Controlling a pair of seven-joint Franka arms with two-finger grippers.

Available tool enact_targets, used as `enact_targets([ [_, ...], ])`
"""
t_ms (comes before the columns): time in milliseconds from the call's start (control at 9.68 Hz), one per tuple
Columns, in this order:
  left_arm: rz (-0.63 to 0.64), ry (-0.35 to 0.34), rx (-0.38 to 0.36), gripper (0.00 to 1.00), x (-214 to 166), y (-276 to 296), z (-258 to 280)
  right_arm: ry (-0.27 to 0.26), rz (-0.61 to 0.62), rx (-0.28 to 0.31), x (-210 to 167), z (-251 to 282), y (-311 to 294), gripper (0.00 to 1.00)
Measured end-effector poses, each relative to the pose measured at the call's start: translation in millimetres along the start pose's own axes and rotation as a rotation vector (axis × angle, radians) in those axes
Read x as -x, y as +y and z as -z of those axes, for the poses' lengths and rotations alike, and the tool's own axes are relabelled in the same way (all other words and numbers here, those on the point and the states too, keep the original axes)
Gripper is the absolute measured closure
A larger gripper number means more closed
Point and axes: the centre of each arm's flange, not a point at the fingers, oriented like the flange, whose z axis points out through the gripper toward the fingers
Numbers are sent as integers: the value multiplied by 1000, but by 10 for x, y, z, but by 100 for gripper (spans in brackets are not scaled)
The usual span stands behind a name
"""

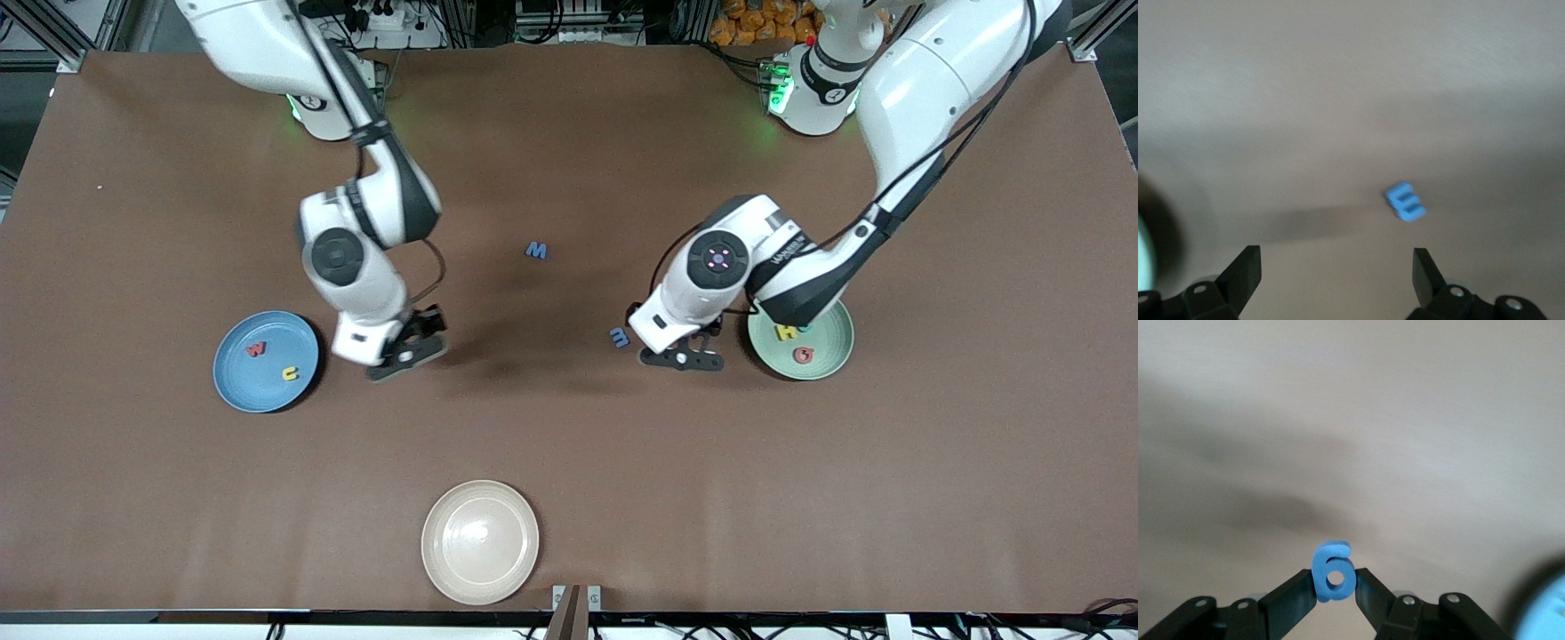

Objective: Sort upper and lower case letters into plates
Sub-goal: 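Grasp the blue 6 with the right gripper while the left gripper reaches the W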

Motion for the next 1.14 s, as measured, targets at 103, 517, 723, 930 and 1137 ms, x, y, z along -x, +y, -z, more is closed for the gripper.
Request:
enact_targets([
  [103, 26, 10, 5, 0, 181, 355, 32, -17, -63, -1, 95, -64, 424, 66],
  [517, 133, 45, 7, 0, 767, 1309, 73, -83, -217, -8, 538, -305, 1528, 66],
  [723, 190, 92, -41, 0, 1138, 1802, -175, -95, -242, -14, 650, -316, 1796, 66],
  [930, 162, 105, -23, 0, 1382, 2111, -450, -96, -280, -18, 803, -327, 2157, 65],
  [1137, 81, 81, 16, 0, 1353, 2138, -755, -97, -296, -20, 882, -338, 2324, 44],
])
